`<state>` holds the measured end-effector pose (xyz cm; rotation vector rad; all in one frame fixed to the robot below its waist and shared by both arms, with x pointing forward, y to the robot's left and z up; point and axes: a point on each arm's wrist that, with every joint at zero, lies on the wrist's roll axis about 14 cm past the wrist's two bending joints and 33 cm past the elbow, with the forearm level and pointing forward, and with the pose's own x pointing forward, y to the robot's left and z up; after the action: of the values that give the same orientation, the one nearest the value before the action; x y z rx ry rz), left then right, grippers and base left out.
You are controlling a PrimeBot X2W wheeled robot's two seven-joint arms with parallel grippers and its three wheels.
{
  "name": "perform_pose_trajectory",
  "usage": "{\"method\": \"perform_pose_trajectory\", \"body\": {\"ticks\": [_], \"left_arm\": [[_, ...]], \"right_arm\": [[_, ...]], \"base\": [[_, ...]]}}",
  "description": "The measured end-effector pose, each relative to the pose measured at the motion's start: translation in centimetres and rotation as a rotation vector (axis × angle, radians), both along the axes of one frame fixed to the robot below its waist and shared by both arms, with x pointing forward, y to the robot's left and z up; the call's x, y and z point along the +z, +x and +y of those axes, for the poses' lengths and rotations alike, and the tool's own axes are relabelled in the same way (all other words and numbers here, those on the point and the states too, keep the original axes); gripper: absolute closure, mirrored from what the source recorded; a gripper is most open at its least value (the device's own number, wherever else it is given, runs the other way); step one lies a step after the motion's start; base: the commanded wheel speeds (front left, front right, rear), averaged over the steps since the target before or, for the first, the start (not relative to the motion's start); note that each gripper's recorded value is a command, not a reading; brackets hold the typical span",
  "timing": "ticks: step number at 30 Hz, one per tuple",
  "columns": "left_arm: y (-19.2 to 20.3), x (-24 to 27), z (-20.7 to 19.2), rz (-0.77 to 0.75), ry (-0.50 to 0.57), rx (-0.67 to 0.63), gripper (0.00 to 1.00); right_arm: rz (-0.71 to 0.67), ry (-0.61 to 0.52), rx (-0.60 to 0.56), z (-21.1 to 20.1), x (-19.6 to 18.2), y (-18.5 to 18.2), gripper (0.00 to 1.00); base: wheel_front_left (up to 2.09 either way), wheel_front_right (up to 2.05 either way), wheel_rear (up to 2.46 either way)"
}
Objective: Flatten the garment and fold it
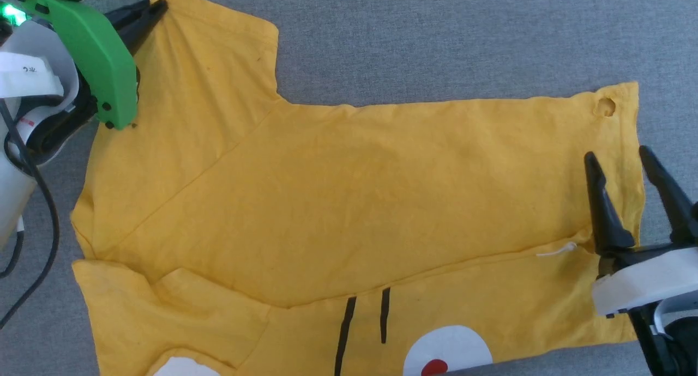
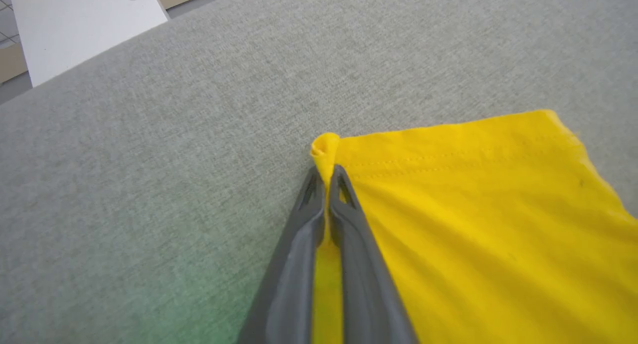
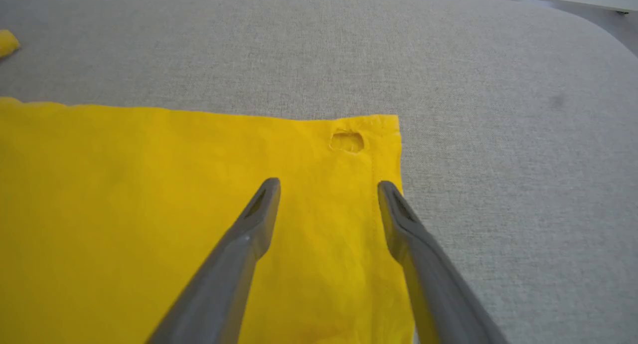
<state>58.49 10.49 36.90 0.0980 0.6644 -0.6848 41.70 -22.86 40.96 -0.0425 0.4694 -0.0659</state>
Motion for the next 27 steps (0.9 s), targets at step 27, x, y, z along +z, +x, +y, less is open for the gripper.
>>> {"method": "perform_pose_trajectory", "body": {"ticks": [27], "left_arm": [[-2.0,2.2,2.8,-0.07,-0.024,0.052,1.0]], "right_arm": [[0.229,0.042,-0.05,-3.0,-1.7,5.3,0.0]], "base": [[0.0,0.0,0.0]]}}
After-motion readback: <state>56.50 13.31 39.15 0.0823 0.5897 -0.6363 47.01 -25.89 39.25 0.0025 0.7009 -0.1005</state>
